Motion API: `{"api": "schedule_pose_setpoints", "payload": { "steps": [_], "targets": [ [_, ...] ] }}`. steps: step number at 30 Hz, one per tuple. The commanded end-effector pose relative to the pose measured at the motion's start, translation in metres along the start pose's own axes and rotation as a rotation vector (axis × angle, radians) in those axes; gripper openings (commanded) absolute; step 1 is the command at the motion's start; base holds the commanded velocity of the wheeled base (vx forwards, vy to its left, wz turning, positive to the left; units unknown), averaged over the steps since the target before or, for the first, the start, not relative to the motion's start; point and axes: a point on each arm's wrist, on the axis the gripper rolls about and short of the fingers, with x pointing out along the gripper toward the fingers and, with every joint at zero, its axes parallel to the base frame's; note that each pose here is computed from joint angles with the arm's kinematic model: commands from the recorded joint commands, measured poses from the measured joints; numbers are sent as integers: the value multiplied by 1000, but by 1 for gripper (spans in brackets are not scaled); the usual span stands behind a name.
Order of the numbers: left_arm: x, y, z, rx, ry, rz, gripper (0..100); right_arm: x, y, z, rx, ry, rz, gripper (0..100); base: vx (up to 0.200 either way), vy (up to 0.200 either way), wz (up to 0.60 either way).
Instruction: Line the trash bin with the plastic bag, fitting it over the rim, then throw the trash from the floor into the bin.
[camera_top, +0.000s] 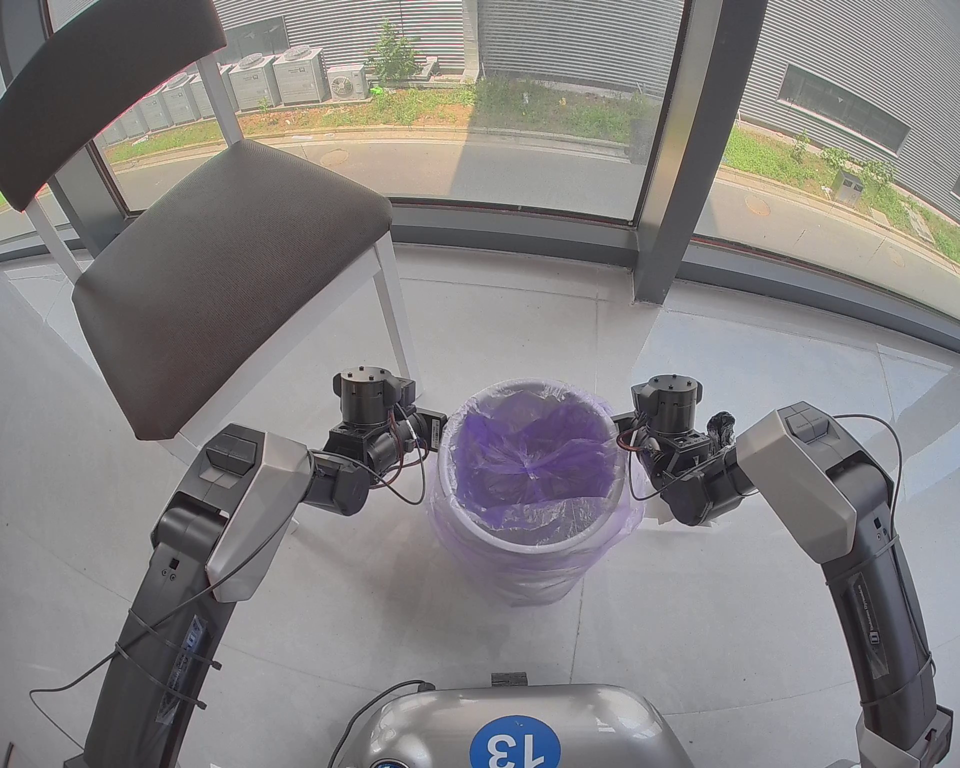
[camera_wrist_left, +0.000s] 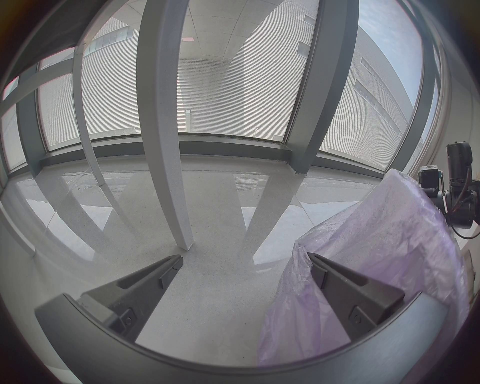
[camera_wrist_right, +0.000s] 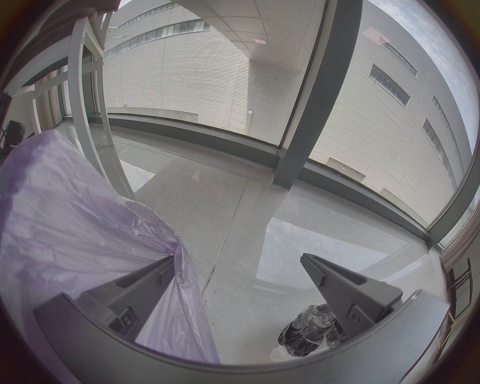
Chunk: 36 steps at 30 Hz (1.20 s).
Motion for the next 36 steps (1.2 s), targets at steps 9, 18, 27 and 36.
{"api": "schedule_pose_setpoints", "payload": {
  "steps": [9,18,27,36],
  "targets": [
    [-15,13,42,-18,-74,74,100,-9,-10,26,36,-7,-7,100,0,0,0],
    [-56,10,54,-36,-33,57,100,-37,-36,49,60,13,-25,100,0,0,0],
    [-90,11,52,-36,24,66,100,-60,-55,53,113,95,-8,100,0,0,0],
    [-107,10,39,-38,37,68,100,-72,-56,49,277,256,69,100,0,0,0]
  ]
}}
